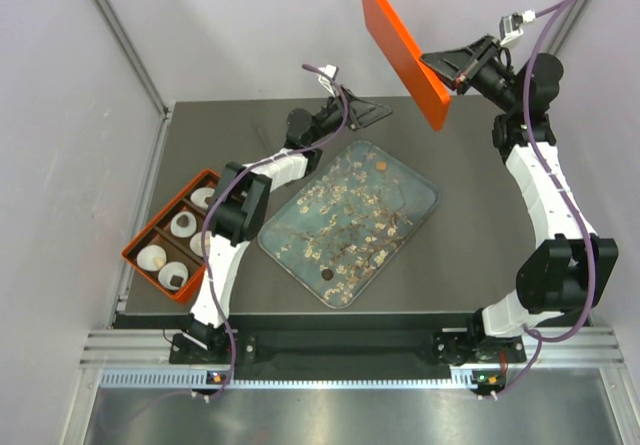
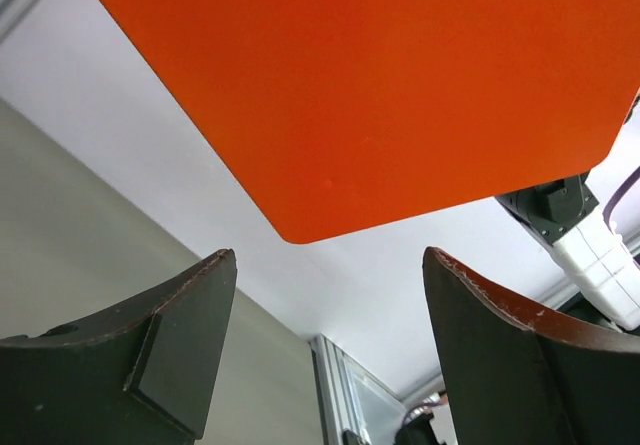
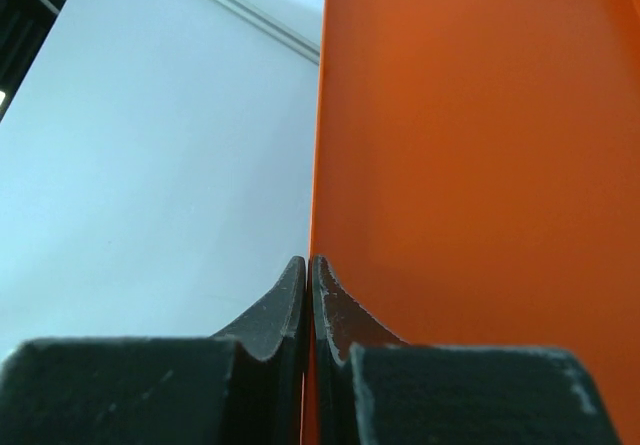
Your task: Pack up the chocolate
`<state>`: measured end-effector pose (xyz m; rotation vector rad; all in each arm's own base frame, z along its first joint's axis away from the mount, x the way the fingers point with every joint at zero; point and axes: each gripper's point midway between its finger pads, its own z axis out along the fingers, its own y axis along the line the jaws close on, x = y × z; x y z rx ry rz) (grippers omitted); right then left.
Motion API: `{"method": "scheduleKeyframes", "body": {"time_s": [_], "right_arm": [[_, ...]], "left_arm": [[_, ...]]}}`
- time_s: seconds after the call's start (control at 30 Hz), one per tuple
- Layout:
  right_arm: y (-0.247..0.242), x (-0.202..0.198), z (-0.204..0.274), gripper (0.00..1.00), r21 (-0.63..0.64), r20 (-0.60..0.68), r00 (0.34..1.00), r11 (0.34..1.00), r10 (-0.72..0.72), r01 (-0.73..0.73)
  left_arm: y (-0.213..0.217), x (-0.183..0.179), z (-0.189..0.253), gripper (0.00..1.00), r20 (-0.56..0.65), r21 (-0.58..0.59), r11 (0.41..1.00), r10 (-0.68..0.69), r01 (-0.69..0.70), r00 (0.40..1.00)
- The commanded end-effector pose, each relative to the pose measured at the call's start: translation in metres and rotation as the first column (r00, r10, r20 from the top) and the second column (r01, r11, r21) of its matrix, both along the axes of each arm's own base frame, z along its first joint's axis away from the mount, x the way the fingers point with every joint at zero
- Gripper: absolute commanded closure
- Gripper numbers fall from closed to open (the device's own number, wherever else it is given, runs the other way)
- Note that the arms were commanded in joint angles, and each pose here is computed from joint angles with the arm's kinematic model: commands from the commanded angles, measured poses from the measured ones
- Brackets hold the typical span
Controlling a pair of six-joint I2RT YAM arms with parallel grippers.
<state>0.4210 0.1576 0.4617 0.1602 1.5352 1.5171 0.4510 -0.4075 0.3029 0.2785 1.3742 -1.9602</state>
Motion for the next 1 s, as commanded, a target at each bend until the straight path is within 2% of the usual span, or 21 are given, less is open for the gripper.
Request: {"method": "scheduleKeyframes", "body": {"time_s": [0.0,0.37,0.97], "right_arm": [[-0.003,-0.024,0.060,1.00,0.021,0.202,0.979,1.000,0.000,-0.005],[-0.003,-0.037,0.076,1.00,0.049,0.217,0.976,0.999,0.006,-0.017],[0.013,-0.061,0.094,1.00,0.086,0.242,0.970,0.995,0.029,-0.051]], "left_arm": [[0.009,-0.005,0.057,0.19,0.207,-0.137,0.990,0.051,-0.023,0.977],[-0.008,0.015,0.049,0.14,0.229,-0.134,0.989,0.092,-0.062,0.969],[-0.015,0.007,0.049,0.12,0.217,-0.186,0.982,0.081,-0.040,0.973]]}}
